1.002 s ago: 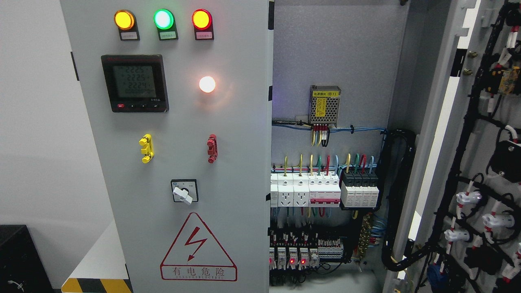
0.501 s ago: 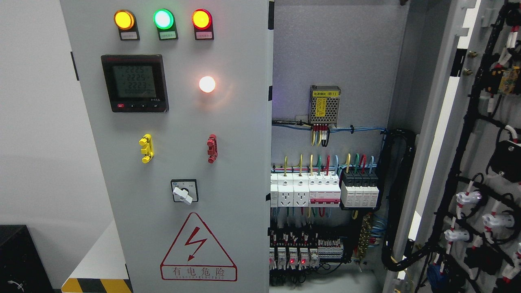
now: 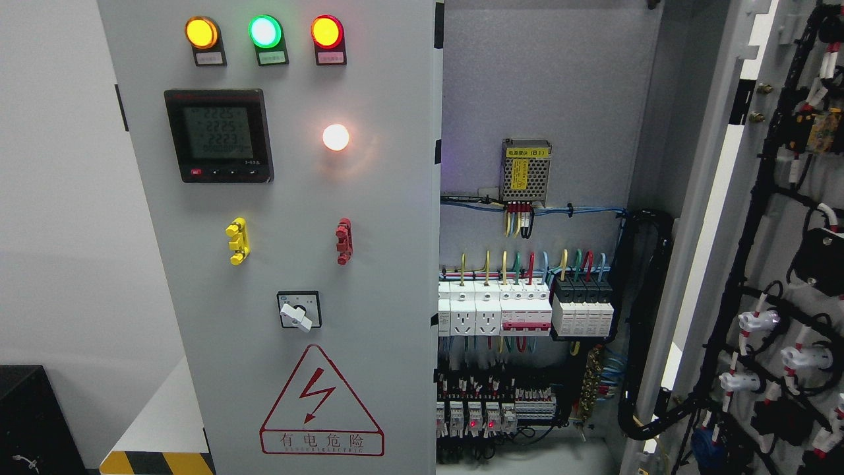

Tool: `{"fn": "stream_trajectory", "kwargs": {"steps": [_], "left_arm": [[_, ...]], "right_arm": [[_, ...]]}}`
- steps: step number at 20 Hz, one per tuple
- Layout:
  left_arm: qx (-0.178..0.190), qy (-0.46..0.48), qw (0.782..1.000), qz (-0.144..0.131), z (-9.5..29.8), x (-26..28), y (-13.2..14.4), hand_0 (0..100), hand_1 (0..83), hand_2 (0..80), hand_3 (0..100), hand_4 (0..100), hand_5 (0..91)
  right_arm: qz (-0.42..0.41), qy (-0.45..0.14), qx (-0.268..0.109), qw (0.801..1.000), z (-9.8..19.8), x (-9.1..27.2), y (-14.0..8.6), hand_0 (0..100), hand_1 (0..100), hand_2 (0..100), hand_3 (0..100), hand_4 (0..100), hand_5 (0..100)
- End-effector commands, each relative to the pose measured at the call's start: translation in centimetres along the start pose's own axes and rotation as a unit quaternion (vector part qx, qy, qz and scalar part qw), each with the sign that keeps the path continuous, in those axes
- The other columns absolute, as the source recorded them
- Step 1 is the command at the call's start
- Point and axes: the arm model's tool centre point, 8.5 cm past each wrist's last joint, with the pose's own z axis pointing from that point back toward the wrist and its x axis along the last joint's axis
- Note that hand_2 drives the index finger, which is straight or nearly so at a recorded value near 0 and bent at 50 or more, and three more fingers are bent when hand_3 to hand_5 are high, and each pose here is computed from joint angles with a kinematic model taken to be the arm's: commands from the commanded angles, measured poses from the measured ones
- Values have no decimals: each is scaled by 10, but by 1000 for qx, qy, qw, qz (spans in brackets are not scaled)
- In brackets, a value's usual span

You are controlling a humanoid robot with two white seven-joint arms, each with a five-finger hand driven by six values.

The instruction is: Open door with both hands

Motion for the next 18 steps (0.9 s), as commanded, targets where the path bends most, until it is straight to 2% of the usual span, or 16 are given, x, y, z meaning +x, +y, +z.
{"fn": "stream_trajectory", "kwargs": {"steps": [1, 4, 9, 11, 14, 18], "left_arm": [[7, 5, 1000, 23, 1, -3, -2, 0, 0, 0, 0, 0, 0], [7, 3, 999, 46, 0, -2, -3, 0, 0, 0, 0, 0, 0], [-4, 4, 999, 54, 0, -3, -18, 0, 0, 0, 0, 0, 0], [-2, 3, 997, 77, 0, -4, -17, 0, 0, 0, 0, 0, 0], [0, 2, 995, 103, 0, -5, -16, 0, 0, 0, 0, 0, 0], [-13, 0, 994, 105, 0, -5, -24, 0, 0, 0, 0, 0, 0]], "right_arm": [[97, -289, 25, 952, 79, 164, -1, 0, 0, 0, 0, 0, 0], [103, -360, 39, 926, 109, 188, 8, 0, 0, 0, 0, 0, 0], [116, -497, 61, 858, 165, 212, 14, 0, 0, 0, 0, 0, 0], [132, -524, 91, 836, 187, 216, 24, 0, 0, 0, 0, 0, 0], [135, -546, 123, 818, 209, 221, 41, 0, 0, 0, 0, 0, 0], [142, -586, 134, 786, 229, 246, 47, 0, 0, 0, 0, 0, 0]]}}
